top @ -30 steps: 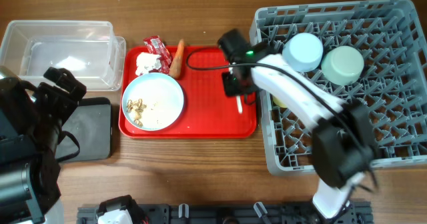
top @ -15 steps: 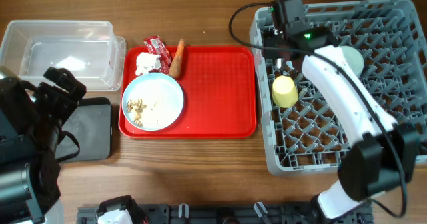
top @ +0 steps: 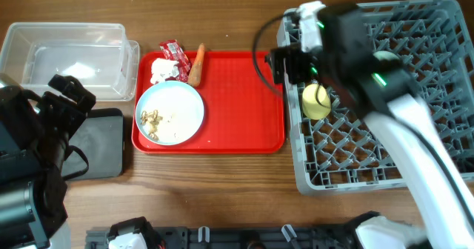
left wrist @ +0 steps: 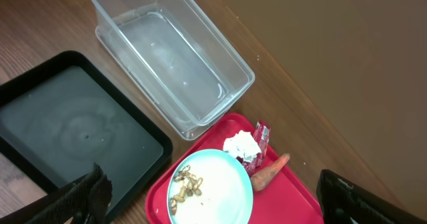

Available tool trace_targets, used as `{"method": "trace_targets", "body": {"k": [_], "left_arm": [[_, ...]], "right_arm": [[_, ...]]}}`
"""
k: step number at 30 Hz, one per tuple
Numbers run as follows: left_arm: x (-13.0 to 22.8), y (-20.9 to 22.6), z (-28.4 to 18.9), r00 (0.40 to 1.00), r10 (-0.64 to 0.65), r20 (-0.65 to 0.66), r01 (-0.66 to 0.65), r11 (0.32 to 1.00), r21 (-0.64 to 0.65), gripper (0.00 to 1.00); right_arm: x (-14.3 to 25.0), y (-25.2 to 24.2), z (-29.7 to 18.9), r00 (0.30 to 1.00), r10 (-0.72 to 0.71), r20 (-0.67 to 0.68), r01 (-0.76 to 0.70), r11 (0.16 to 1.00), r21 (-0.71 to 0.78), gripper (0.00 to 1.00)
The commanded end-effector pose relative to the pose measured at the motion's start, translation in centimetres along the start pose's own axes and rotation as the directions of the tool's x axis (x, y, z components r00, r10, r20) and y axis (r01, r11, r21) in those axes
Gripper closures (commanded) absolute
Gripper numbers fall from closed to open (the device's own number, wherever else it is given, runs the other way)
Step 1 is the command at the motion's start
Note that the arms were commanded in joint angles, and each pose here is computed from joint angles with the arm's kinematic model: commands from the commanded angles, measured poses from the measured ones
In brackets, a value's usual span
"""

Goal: Sort waste into correct bins and load items into the dishwasher rack
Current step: 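Drop the white spoon into the rack beside the yellow cup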

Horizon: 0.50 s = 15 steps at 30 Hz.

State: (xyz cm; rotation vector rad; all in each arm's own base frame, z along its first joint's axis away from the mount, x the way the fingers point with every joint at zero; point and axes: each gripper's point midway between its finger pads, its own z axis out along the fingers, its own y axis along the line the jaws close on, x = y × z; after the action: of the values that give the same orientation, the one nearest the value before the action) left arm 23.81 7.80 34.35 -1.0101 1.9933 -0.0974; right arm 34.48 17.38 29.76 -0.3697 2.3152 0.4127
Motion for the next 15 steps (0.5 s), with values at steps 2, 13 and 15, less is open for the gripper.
{"method": "trace_targets", "body": {"k": [2, 13, 15], "left_arm": [[-0.3, 0.3, -0.1, 1.0, -0.013, 0.018, 0.013, 1.0, -0.012, 0.0], [-0.3, 0.3, -0.1, 1.0, -0.013, 0.018, 0.013, 1.0, -0.012, 0.0], [-0.3, 0.3, -0.1, 1.0, -0.013, 0.018, 0.013, 1.0, -0.012, 0.0]], "right_arm": [[-0.5, 3.2, -6.8, 0.99, 0.104, 0.1, -0.09, 0.987, -0.132, 0.0], [4.9, -3.7, -14.9, 0.978, 0.043, 0.202, -0.092, 0.967, 0.24, 0.0], [5.0, -3.9, -15.4, 0.957, -0.016, 0.29, -0.054, 0.971, 0.235, 0.0]]}}
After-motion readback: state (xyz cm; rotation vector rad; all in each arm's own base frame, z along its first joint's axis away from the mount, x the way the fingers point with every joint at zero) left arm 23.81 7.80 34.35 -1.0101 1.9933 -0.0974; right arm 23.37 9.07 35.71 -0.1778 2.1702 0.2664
